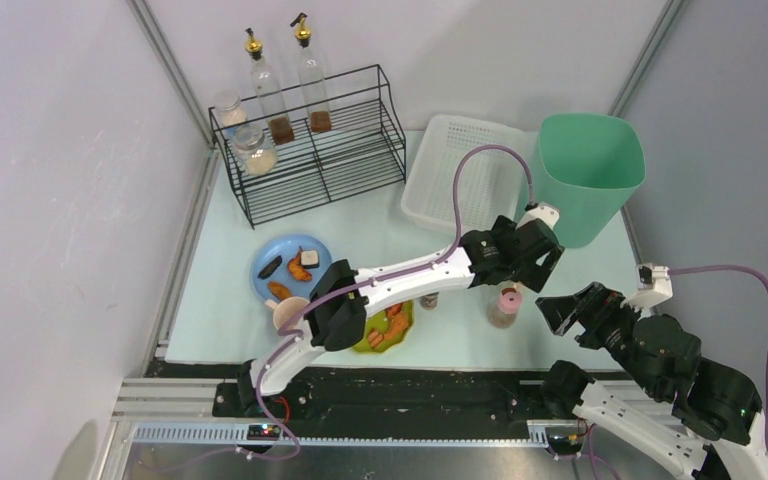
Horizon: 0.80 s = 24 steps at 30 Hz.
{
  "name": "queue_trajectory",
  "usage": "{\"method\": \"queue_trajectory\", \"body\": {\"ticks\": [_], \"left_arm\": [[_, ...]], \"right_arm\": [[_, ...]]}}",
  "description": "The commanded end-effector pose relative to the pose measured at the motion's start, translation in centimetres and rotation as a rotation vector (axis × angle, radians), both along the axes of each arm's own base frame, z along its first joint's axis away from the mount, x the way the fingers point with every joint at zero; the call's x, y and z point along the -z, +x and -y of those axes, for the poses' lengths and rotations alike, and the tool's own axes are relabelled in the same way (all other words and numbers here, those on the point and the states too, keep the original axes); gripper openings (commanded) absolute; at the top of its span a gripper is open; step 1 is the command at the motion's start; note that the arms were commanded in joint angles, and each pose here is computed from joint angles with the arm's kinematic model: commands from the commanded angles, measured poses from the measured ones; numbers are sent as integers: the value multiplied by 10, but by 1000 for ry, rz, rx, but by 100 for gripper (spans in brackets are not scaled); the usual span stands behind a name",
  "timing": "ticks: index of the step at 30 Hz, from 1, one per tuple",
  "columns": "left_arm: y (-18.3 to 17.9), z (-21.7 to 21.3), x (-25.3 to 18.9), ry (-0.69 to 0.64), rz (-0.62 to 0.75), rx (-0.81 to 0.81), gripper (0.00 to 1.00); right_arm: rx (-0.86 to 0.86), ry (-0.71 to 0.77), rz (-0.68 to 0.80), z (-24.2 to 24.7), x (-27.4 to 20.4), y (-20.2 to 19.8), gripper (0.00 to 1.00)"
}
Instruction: Clear the kitchen counter
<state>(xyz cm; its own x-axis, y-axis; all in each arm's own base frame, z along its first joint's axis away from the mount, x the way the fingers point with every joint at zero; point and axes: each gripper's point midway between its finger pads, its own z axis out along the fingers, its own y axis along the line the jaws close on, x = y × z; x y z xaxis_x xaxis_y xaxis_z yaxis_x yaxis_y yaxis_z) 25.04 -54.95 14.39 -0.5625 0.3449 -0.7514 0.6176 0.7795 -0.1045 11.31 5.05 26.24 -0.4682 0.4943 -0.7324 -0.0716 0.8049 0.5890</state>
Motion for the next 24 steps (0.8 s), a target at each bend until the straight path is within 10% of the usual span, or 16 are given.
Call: {"method": "queue_trajectory", "body": {"ticks": [1,24], "left_arm": [[14,6,-18,-29,75,-48,100],[22,13,9,-9,74,-69,95]], "right_arm": [[-7,36,43,2,-15,-2,100],[-11,29,50,3,-15,-2,100]]}}
